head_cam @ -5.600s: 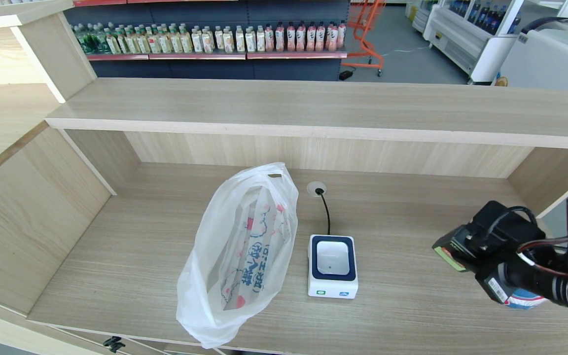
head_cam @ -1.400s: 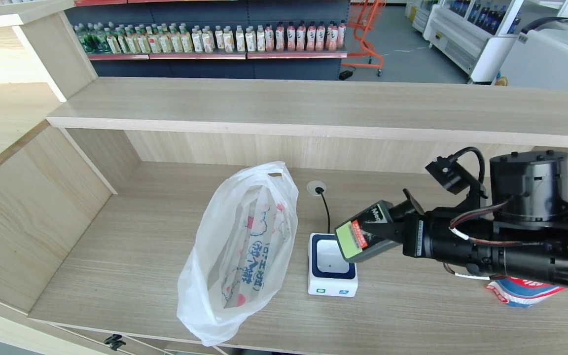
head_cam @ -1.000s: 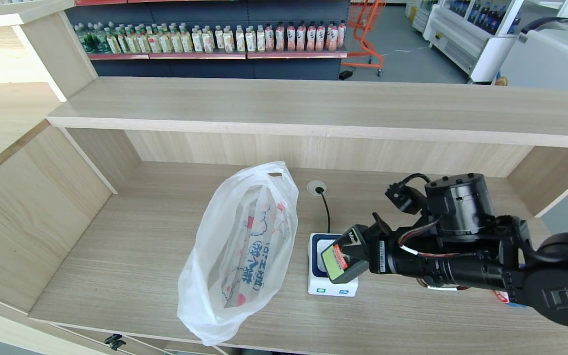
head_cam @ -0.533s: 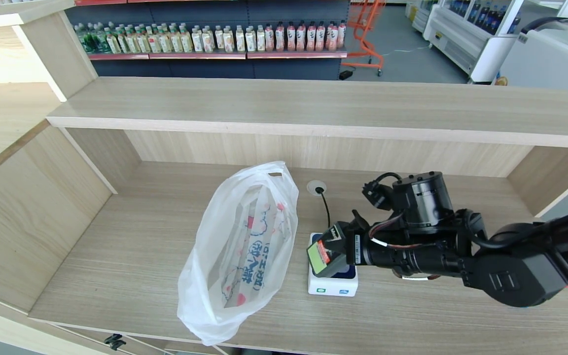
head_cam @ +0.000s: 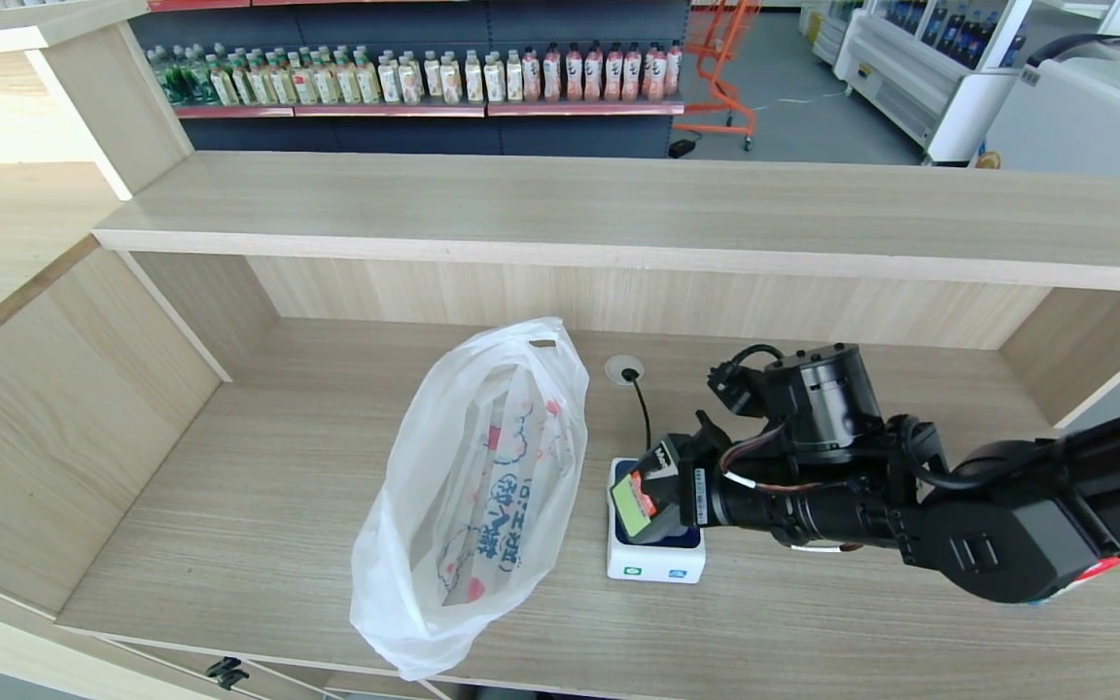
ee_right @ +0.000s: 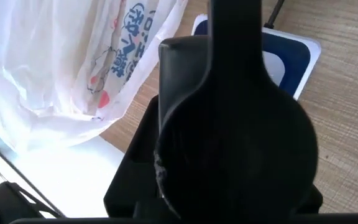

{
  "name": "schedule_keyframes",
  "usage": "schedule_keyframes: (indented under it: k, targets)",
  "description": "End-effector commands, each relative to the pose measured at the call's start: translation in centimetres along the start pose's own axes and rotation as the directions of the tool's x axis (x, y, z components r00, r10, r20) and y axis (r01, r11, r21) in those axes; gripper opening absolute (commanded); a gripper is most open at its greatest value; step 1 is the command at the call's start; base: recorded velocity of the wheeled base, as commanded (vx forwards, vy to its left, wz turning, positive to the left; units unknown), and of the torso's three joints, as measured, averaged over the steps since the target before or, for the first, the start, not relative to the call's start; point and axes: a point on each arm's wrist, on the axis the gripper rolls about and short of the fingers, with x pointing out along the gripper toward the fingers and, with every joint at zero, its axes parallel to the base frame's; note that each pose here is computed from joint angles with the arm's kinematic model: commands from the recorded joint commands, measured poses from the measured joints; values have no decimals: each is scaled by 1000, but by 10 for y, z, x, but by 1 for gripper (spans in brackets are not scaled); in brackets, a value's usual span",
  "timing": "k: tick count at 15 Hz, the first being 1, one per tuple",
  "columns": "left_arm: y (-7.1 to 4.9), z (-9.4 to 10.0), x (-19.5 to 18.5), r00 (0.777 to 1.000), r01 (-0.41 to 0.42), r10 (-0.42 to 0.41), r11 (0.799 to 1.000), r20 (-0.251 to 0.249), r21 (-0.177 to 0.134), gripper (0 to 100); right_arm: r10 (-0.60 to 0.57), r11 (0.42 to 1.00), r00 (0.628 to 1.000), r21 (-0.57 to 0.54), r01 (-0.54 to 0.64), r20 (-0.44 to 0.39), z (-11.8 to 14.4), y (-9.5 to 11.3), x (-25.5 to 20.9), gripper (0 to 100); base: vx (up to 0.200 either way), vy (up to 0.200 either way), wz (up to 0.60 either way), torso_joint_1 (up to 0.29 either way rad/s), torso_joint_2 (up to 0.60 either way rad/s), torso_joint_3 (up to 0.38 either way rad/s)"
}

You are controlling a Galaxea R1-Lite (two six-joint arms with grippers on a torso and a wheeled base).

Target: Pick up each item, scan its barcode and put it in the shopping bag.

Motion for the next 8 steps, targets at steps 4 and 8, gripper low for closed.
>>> schedule_keyframes:
  k: [4,8]
  targets:
    - [0,0,0,1000,0,0,1000,0,0,100,74,992,959,-117,-43,273,44,27,-107,0,0,0,0,0,0,0]
    - [0,0,0,1000,0,0,1000,0,0,100,-132,951,935,-223,213,330,27,4,-138,0,0,0,0,0,0,0]
